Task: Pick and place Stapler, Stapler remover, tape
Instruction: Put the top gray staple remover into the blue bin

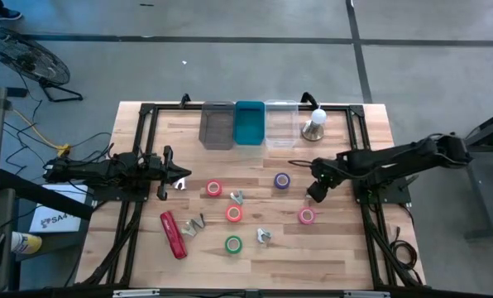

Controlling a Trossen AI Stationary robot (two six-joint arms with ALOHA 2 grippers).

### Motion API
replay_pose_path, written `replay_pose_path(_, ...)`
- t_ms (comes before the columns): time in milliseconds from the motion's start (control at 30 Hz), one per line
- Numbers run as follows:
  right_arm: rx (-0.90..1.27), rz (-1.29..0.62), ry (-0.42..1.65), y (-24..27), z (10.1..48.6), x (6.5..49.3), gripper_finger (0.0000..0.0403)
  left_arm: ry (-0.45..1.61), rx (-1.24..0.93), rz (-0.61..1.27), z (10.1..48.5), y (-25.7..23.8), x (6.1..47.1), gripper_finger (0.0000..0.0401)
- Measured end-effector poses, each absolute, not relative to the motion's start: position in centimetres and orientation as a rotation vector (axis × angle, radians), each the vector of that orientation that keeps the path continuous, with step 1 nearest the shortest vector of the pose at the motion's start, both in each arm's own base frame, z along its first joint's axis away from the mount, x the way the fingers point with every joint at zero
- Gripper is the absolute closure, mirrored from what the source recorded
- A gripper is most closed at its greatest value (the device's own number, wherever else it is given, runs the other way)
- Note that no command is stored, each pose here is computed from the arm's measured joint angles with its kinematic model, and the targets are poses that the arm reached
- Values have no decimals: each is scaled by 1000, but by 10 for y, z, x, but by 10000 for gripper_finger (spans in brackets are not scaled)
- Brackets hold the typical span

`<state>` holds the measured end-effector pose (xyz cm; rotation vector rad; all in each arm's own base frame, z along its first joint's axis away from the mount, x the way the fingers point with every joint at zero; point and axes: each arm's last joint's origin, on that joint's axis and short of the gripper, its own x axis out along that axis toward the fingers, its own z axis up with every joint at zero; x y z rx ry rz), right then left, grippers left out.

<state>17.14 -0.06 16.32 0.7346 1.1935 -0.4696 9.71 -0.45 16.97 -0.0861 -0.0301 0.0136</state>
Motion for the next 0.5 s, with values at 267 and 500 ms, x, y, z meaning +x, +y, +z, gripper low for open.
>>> replay_pose_path(267, 726, -442, 1193, 0, 152, 185, 198, -30, -86, 14, 170, -5, 97, 396)
replay_pose_path(500, 709, -462, 1242, -1, 143, 188, 199, -30, -86, 13, 170, -5, 97, 396)
